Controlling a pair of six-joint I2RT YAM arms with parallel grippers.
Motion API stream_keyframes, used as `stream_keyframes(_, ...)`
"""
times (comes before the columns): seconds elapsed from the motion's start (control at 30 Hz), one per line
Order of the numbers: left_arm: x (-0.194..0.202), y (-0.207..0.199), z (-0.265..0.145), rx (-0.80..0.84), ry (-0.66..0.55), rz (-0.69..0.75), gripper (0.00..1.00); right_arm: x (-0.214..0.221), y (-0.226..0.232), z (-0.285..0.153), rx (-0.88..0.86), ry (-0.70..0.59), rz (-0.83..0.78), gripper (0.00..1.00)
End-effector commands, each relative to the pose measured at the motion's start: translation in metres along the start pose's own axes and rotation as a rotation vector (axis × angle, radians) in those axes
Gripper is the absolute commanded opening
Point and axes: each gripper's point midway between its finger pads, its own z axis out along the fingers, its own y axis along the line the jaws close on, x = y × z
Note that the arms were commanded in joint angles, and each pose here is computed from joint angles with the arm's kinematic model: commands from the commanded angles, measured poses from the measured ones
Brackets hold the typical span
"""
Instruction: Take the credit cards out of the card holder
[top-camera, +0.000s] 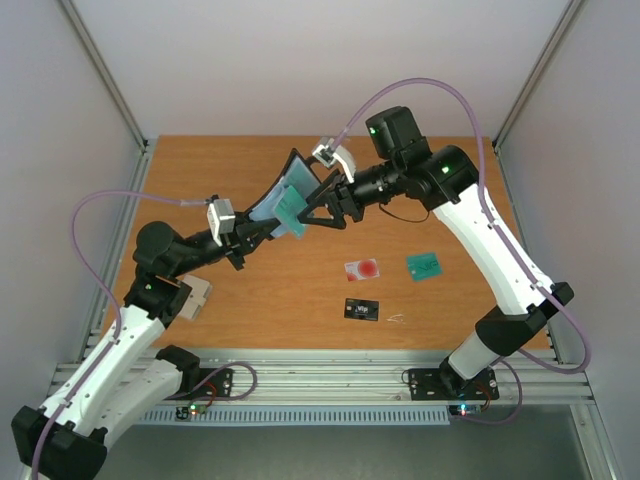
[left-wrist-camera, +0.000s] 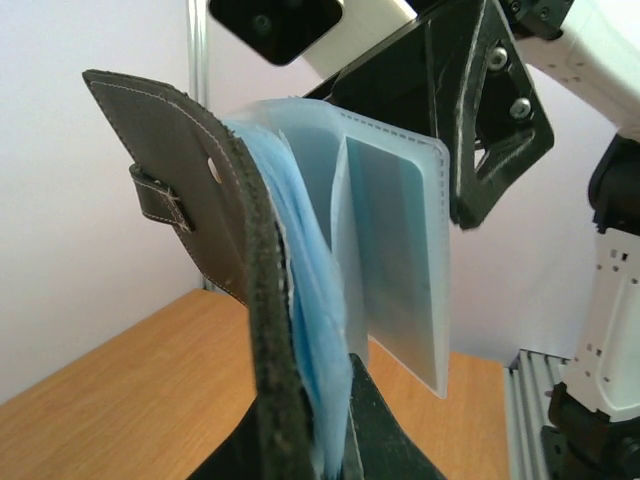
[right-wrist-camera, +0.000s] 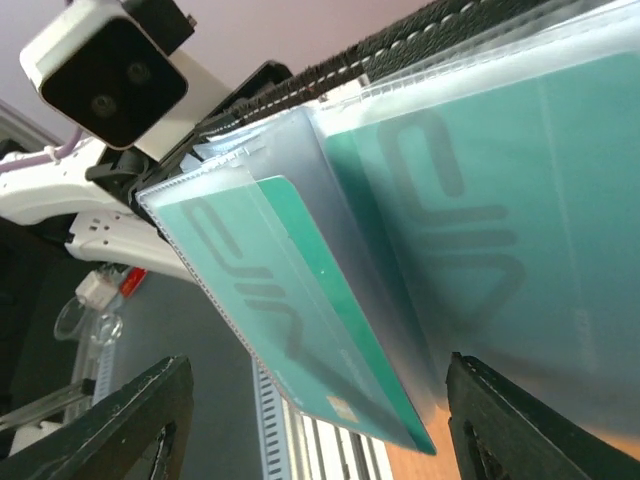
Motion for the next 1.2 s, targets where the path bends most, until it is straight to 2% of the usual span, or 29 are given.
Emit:
stream_keyframes(0.0, -0.033, -0.015, 0.000, 0.072, -0.078, 0.054, 0.00, 0.008, 0.011, 0.007, -0.039, 0.035, -0.024, 0.69)
stream_keyframes(0.13, -0.034, -0.017, -0.001, 0.079, -0.080, 0.068, 0.00, 0.006, 0.009, 0.010, -0.034, 0.032, -0.031, 0.67)
stream_keyframes(0.23, -0.034, -0.017, -0.001, 0.075, -0.079, 0.063, 0.00, 0.005, 0.017, 0.013, -0.056, 0.036, -0.046, 0.61)
stream_keyframes(0.33, -0.032, -0.015, -0.001, 0.070, -0.075, 0.047, 0.00, 0.002, 0.030, 0.012, -0.118, 0.027, -0.053, 0.47)
stream_keyframes(0.37, -0.031, -0.015, -0.001, 0.068, -0.073, 0.041, 0.00, 0.001, 0.033, 0.013, -0.136, 0.024, -0.047, 0.40)
stream_keyframes(0.43, -0.029, -0.016, 0.000, 0.079, -0.065, 0.030, 0.00, 0.000, 0.034, 0.013, -0.148, 0.020, -0.029, 0.17)
stream_keyframes(0.53, -0.026, -0.018, -0.001, 0.084, -0.058, 0.037, 0.00, 0.001, 0.034, 0.013, -0.139, 0.022, -0.025, 0.12)
stream_keyframes(0.6, -0.026, -0.017, -0.002, 0.082, -0.057, 0.035, 0.00, 0.000, 0.031, 0.011, -0.108, 0.017, -0.038, 0.02)
stream_keyframes(0.67, -0.026, -0.018, -0.002, 0.083, -0.058, 0.035, 0.01, -0.002, 0.025, 0.007, -0.051, 0.006, -0.057, 0.01)
stream_keyframes(0.7, -0.027, -0.020, -0.003, 0.088, -0.059, 0.038, 0.05, -0.002, 0.020, 0.005, -0.014, -0.001, -0.067, 0.01)
stream_keyframes(0.8, -0.024, -0.026, -0.005, 0.121, -0.056, 0.069, 0.41, -0.008, 0.011, -0.005, 0.072, -0.032, -0.096, 0.01)
stream_keyframes(0.87, -0.019, -0.031, -0.006, 0.153, -0.042, 0.095, 0.50, -0.009, 0.011, -0.008, 0.091, -0.035, -0.115, 0.01)
stream_keyframes(0.93, -0.015, -0.033, -0.005, 0.170, -0.033, 0.099, 0.53, -0.008, 0.008, -0.006, 0.099, -0.020, -0.103, 0.01)
stream_keyframes(1.07, -0.017, -0.034, -0.004, 0.187, -0.031, 0.093, 0.53, -0.001, 0.015, 0.011, 0.044, 0.045, -0.117, 0.01)
stream_keyframes(1.17, -0.017, -0.033, -0.003, 0.183, -0.026, 0.086, 0.43, -0.001, 0.022, 0.015, 0.004, 0.046, -0.133, 0.01)
